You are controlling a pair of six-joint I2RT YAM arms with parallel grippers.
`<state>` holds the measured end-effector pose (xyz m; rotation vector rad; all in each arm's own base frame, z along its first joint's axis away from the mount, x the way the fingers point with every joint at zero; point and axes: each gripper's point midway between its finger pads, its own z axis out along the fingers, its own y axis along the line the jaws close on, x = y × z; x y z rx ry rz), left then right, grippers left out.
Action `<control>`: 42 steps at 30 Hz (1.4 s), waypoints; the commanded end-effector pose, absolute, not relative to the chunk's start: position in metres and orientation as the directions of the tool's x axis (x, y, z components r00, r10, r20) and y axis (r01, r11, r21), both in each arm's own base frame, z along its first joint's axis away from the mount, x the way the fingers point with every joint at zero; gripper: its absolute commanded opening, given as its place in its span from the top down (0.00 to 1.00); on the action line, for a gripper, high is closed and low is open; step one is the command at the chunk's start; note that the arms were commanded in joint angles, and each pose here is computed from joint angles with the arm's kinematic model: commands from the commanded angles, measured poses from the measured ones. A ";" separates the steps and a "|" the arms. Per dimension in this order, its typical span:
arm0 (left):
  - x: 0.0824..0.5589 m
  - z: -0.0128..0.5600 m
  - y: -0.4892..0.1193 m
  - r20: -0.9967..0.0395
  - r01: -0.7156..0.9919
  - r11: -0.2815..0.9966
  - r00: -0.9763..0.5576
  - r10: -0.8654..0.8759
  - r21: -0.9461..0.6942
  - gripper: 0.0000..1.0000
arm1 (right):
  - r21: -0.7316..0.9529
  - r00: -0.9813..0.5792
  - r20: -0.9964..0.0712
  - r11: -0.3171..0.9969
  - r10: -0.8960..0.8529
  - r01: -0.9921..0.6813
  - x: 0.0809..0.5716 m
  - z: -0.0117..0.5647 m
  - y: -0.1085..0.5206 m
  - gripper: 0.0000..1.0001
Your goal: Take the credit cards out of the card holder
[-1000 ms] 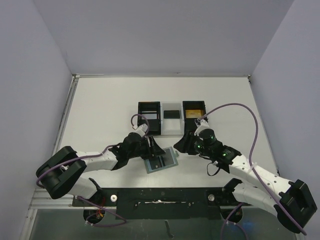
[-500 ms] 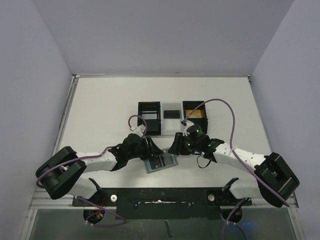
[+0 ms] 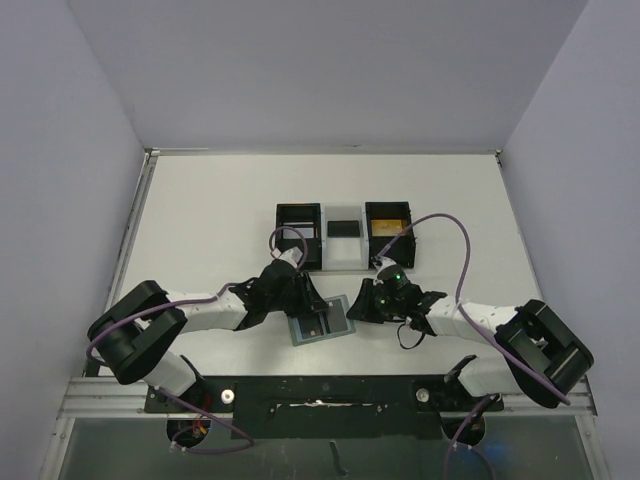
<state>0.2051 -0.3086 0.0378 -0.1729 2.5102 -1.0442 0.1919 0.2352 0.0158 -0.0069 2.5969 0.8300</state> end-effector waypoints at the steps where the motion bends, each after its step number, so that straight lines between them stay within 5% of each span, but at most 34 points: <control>1: 0.206 0.036 -0.309 -0.354 0.076 0.731 -0.906 -0.233 -0.678 0.71 | 0.597 -0.902 -0.380 0.799 0.206 -0.069 0.185 0.014 0.231 0.82; 8: 0.200 0.034 -0.309 -0.344 0.091 0.722 -0.915 -0.212 -0.686 0.72 | 0.647 -0.906 -0.368 0.757 0.207 -0.090 0.170 0.026 0.241 0.82; 20: 0.195 0.040 -0.314 -0.347 0.127 0.698 -0.920 -0.183 -0.704 0.71 | 0.612 -0.854 -0.492 0.764 0.166 -0.204 0.196 0.077 0.251 0.79; 35: 0.187 0.031 -0.316 -0.306 0.109 0.668 -0.934 -0.186 -0.737 0.71 | 0.637 -0.928 -0.310 0.770 0.207 -0.041 0.172 0.001 0.247 0.81; 42: 0.189 0.037 -0.315 -0.310 0.097 0.643 -0.923 -0.227 -0.760 0.79 | 0.625 -0.931 -0.302 0.780 0.203 -0.033 0.167 -0.004 0.242 0.82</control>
